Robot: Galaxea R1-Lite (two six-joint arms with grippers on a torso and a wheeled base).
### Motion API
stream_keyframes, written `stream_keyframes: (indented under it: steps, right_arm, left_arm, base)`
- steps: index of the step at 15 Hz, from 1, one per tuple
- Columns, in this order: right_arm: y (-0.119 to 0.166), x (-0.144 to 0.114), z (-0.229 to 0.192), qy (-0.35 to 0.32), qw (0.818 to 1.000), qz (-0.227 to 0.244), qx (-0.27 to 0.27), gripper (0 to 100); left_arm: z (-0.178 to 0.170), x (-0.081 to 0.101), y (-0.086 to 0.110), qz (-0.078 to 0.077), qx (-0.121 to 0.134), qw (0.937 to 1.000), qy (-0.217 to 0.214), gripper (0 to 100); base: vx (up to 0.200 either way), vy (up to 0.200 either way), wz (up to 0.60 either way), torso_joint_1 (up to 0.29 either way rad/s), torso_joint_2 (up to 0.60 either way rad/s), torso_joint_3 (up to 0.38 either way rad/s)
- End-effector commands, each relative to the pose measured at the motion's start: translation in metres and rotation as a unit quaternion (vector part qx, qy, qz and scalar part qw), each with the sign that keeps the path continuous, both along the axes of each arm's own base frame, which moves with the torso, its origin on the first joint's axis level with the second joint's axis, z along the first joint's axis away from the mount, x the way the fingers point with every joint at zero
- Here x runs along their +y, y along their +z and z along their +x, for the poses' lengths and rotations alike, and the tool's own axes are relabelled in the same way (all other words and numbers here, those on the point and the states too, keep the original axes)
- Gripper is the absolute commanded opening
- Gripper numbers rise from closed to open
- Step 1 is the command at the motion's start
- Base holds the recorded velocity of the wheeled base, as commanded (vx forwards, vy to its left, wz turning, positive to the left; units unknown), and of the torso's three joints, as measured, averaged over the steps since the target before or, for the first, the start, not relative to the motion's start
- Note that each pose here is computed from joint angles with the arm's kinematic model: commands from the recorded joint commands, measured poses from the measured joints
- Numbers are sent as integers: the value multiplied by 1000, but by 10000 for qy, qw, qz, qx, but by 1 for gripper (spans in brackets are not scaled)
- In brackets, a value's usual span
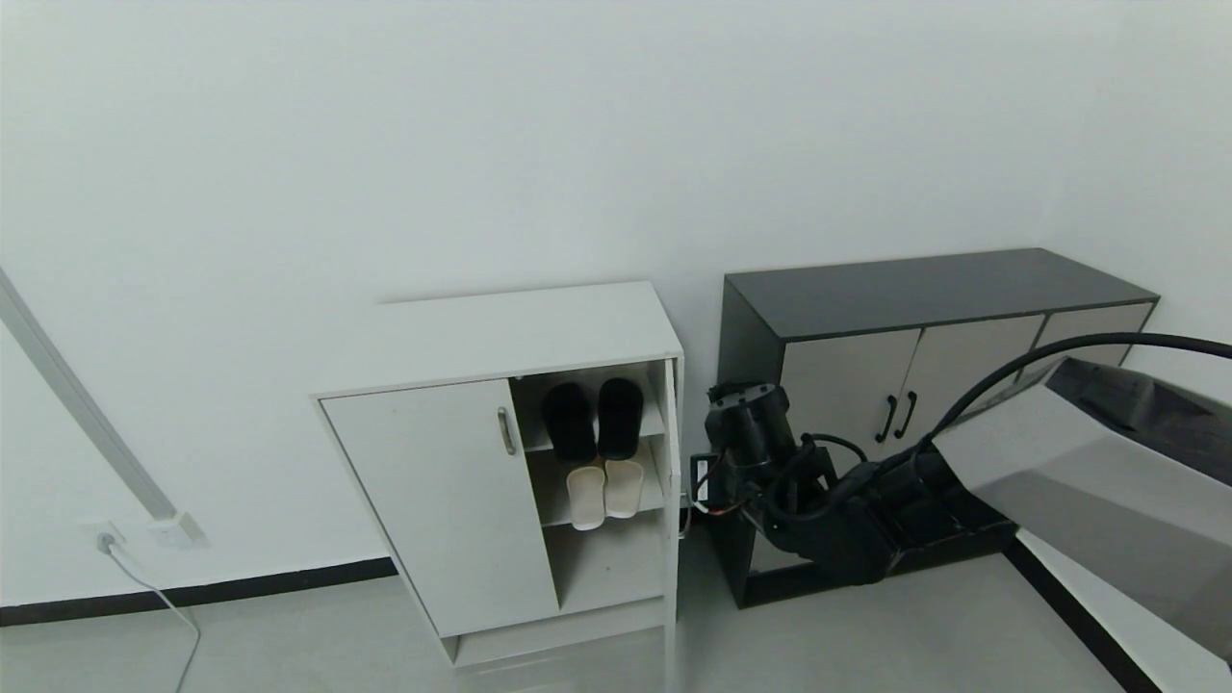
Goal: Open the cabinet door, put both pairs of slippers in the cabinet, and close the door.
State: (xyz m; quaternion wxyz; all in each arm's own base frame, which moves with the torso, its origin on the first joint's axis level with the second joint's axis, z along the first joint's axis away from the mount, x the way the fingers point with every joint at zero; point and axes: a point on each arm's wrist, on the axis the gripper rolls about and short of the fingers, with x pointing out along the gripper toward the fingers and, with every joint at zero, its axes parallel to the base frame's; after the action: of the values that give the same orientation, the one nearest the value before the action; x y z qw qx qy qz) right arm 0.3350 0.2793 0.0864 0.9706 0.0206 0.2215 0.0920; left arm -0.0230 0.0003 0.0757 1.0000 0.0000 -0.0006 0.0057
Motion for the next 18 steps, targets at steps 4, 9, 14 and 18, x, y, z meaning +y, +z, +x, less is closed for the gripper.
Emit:
stream_keyframes:
  steps: [4, 9, 14, 18]
  right_arm:
    - [1, -4, -6, 127, 9997, -128, -166, 0]
    - [0, -3, -7, 154, 9997, -154, -145, 0]
    - [-5, -4, -8, 213, 9993, -225, -213, 0]
    - [-2, -9, -4, 155, 9989, -314, -306, 0]
  left_arm:
    - [0, 0, 0, 0, 6, 10000, 4, 0]
    - [0, 0, 0, 0, 6, 10000, 4, 0]
    - [0, 0, 0, 0, 6, 10000, 4, 0]
    - [0, 0, 0, 0, 6, 10000, 4, 0]
  base:
    - [0, 0, 0, 0, 0, 0]
    - [0, 0, 480, 1, 3, 2]
    - [0, 0, 240, -1, 1, 1]
    - [0, 0, 0, 0, 0, 0]
